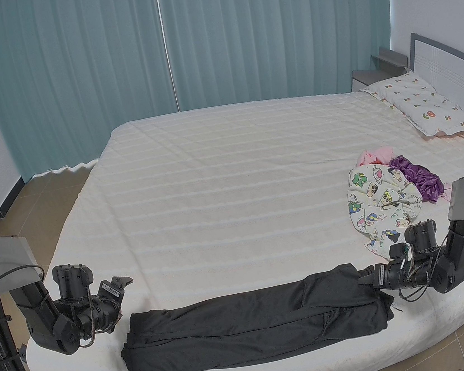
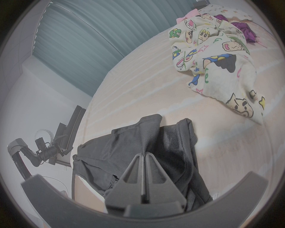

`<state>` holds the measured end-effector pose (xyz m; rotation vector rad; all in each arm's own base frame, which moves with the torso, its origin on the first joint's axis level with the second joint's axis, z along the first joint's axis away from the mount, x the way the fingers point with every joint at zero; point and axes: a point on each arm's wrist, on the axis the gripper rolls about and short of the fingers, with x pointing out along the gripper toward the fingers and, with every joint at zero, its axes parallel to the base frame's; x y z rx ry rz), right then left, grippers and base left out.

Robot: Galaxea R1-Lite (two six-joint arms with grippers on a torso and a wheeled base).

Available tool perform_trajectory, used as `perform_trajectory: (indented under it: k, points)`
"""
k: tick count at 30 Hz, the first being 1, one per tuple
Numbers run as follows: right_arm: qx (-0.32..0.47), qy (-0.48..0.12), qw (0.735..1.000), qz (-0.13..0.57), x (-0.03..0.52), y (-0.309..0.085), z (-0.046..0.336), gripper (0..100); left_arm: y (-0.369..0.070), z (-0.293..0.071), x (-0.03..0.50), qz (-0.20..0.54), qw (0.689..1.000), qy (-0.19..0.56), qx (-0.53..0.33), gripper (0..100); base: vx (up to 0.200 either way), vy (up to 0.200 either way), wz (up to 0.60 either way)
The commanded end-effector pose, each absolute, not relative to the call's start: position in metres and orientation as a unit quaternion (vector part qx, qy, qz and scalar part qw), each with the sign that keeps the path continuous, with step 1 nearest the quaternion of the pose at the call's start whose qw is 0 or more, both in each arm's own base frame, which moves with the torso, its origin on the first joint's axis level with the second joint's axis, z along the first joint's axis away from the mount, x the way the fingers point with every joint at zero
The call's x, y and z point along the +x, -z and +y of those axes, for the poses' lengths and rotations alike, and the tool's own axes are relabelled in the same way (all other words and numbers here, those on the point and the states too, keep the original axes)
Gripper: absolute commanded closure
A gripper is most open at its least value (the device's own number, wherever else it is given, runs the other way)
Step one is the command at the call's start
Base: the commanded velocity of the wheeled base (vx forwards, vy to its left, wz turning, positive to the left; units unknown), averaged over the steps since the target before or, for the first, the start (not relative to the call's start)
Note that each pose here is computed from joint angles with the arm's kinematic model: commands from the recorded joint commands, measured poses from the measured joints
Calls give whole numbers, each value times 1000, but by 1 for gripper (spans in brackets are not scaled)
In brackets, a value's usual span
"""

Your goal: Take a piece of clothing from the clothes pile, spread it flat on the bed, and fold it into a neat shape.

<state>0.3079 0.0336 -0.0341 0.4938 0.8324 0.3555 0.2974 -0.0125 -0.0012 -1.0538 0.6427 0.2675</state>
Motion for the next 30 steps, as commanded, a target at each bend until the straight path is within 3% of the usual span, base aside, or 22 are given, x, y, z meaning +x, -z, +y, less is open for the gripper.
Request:
perform_trajectory:
  k: [1, 8, 9, 30]
  points:
    - [235, -167, 876, 386, 306, 24, 28, 100, 3, -13, 296, 304, 806, -129, -491, 0, 0, 0, 0]
    - [189, -176, 862, 437, 294, 33, 27, 100, 7, -14, 293, 309, 812, -143, -475, 0, 0, 0, 0]
    - [189, -176, 862, 437, 294, 33, 27, 0, 7, -14, 293, 309, 812, -143, -475, 0, 0, 0, 0]
    - [191, -173, 873, 414, 300, 21, 21, 0, 47, -47, 275, 380, 852, -157, -324, 0, 0, 0, 0]
